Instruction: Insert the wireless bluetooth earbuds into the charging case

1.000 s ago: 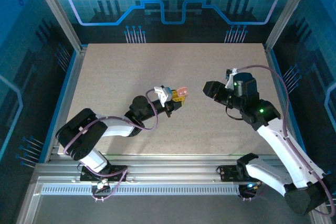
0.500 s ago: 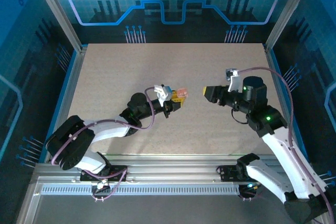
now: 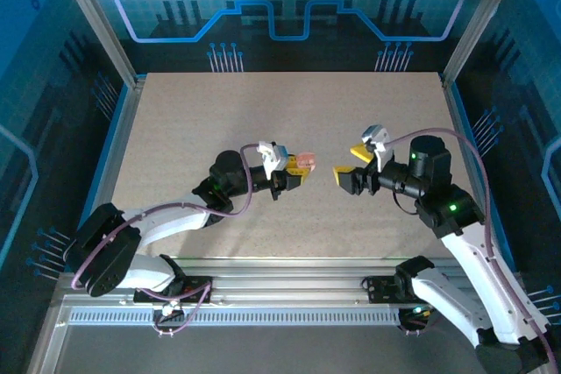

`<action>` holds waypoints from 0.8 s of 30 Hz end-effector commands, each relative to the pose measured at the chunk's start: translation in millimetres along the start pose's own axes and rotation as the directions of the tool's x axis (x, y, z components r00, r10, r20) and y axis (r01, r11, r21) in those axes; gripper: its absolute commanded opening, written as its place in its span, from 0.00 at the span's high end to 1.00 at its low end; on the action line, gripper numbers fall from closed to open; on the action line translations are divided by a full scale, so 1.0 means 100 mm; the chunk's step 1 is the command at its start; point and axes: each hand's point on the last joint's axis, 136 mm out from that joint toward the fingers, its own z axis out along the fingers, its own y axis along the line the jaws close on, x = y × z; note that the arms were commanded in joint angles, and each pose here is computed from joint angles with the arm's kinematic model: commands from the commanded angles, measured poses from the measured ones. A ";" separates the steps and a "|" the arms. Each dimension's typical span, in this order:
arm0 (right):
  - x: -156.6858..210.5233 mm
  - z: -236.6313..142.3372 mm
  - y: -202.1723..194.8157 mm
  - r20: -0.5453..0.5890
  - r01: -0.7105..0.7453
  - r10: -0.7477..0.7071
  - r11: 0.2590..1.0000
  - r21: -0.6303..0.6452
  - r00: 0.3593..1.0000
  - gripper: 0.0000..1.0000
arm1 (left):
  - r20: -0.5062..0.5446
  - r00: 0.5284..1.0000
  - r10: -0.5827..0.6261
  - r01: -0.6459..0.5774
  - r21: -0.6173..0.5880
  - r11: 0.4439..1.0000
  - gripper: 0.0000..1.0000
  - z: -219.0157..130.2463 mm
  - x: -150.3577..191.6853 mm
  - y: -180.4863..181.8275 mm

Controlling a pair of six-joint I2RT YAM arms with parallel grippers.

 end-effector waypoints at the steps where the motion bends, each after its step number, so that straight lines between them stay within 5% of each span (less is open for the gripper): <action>1: 0.09 -0.04 0.25 0.024 0.237 -0.236 0.961 -0.145 0.972 0.27 | 0.024 0.998 0.053 -0.054 0.061 0.997 0.80 0.00 -0.20 -0.11; 18: 0.51 0.33 0.26 -0.082 0.224 -0.266 0.915 -0.337 0.960 0.32 | 0.067 0.994 0.081 -0.089 0.122 0.989 0.80 -0.03 -0.35 -0.23; 24: 0.36 0.40 0.32 -0.065 0.236 -0.286 0.883 -0.406 0.956 0.37 | 0.073 0.994 0.081 -0.089 0.127 0.988 0.81 -0.03 -0.35 -0.24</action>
